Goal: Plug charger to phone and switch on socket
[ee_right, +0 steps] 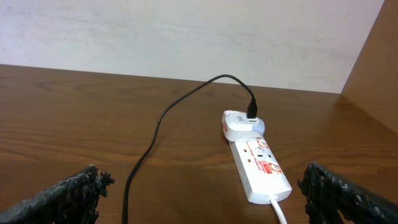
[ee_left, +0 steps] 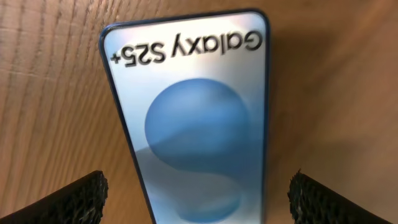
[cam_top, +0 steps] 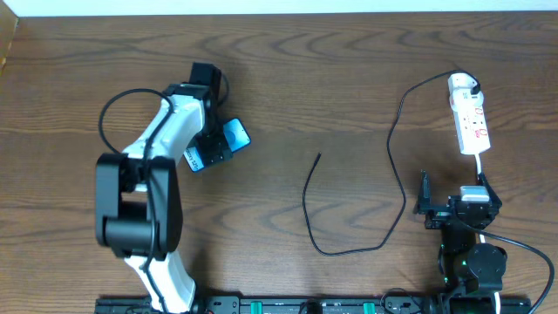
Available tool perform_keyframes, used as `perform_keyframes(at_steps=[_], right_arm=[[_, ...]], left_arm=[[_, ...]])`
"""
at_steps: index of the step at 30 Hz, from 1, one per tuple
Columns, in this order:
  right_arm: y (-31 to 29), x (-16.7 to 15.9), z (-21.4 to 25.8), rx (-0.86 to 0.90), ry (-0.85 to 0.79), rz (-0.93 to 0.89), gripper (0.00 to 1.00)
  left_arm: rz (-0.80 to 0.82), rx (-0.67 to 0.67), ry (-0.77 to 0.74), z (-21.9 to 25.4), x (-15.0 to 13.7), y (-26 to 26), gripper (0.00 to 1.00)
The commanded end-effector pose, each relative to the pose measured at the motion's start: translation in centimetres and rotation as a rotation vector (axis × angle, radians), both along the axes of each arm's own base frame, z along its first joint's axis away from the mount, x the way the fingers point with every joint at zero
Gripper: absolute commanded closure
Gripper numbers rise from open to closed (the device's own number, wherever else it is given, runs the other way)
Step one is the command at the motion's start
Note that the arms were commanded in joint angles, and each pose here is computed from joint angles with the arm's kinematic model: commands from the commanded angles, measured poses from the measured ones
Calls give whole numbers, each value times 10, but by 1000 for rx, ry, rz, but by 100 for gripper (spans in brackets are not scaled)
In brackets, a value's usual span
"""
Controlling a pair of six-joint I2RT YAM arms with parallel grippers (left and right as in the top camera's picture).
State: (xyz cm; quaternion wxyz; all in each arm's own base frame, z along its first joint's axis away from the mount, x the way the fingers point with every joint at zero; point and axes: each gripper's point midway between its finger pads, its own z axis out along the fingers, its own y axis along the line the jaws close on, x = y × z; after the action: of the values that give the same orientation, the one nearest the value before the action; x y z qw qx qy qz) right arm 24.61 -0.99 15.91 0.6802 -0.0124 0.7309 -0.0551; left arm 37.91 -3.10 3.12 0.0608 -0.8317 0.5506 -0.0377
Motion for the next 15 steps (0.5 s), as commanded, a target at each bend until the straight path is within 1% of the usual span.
perform_keyframes(at_steps=[1, 9, 13, 15], right_arm=[[0, 0, -1, -13, 0, 1, 1], [0, 0, -1, -13, 0, 1, 1], [0, 0, -1, -13, 0, 1, 1], [0, 0, -1, -13, 0, 1, 1]], left_arm=[[3, 42, -58, 23, 3, 9, 7], [-6, 13, -68, 27, 4, 4, 7], [-144, 35, -91, 29, 11, 3, 7], [-268, 58, -101, 30, 16, 2, 7]])
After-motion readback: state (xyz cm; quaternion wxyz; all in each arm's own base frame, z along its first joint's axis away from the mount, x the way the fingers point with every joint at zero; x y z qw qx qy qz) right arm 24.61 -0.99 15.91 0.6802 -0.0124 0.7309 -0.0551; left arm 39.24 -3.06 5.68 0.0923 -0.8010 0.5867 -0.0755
